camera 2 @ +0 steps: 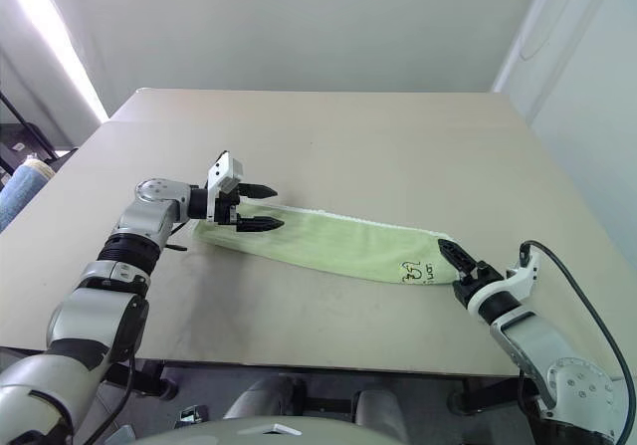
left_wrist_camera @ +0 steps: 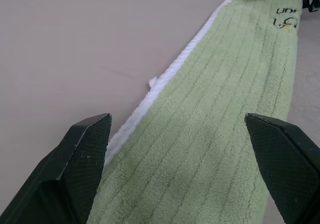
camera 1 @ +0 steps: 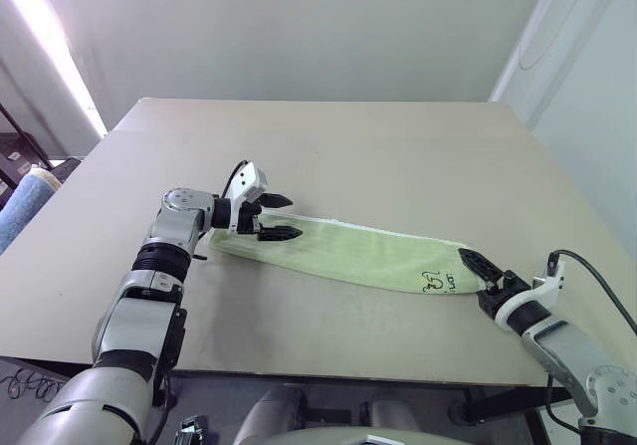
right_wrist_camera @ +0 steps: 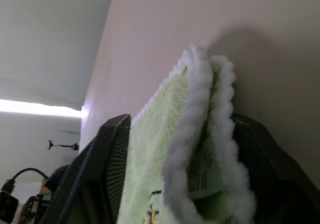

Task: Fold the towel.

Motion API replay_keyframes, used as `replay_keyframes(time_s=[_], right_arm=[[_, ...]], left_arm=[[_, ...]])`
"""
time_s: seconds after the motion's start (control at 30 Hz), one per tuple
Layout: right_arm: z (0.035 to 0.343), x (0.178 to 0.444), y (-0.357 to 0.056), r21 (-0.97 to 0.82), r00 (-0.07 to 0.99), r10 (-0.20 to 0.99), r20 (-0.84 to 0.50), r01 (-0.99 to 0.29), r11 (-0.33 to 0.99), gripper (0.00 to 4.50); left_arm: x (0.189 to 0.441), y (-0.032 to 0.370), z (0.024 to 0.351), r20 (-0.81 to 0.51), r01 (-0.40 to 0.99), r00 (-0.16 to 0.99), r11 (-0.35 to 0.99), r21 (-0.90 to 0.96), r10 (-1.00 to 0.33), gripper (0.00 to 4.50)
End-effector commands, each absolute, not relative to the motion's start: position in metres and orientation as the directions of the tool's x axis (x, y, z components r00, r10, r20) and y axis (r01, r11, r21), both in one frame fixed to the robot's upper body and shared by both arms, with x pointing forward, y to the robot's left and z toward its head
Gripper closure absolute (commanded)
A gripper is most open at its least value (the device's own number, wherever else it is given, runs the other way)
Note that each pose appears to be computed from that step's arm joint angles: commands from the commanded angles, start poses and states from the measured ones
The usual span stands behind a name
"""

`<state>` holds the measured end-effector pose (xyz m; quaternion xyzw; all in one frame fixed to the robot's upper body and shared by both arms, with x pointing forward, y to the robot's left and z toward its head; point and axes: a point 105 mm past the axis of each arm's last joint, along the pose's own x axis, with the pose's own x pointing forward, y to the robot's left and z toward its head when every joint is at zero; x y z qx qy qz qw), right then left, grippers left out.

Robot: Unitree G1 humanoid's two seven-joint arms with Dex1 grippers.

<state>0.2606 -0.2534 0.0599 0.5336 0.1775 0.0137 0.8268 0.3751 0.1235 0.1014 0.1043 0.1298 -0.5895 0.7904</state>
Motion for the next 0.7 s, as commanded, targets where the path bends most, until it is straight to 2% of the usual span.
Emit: replay_keyframes(time_s=[0.03,0.17,0.2,0.5,0.7], right_arm=[[0.074,0.262,-0.257,0.892,0.950,0.210,-0.229,0.118,0.437,2.86],[0.078,0.254,-0.235,0.902,0.921,0.326,-0.213,0.057,0.427,4.36],[0.076,0.252,-0.231,0.901,0.914,0.341,-0.220,0.056,0.431,4.46],[0.066,0.253,-0.239,0.872,0.913,0.294,-0.283,0.116,0.476,4.46],[0.081,0.258,-0.261,0.864,0.949,0.199,-0.243,0.118,0.490,4.46]], left_arm=[[0.378,0.126,0.112,-0.312,0.956,0.289,0.287,0.056,-0.905,0.00],[0.378,0.127,0.111,-0.321,0.956,0.289,0.286,0.057,-0.902,0.00],[0.378,0.127,0.110,-0.324,0.956,0.289,0.286,0.058,-0.901,0.00],[0.380,0.126,0.109,-0.340,0.956,0.292,0.287,0.068,-0.894,0.00],[0.383,0.128,0.112,-0.345,0.952,0.305,0.297,0.077,-0.888,0.00]])
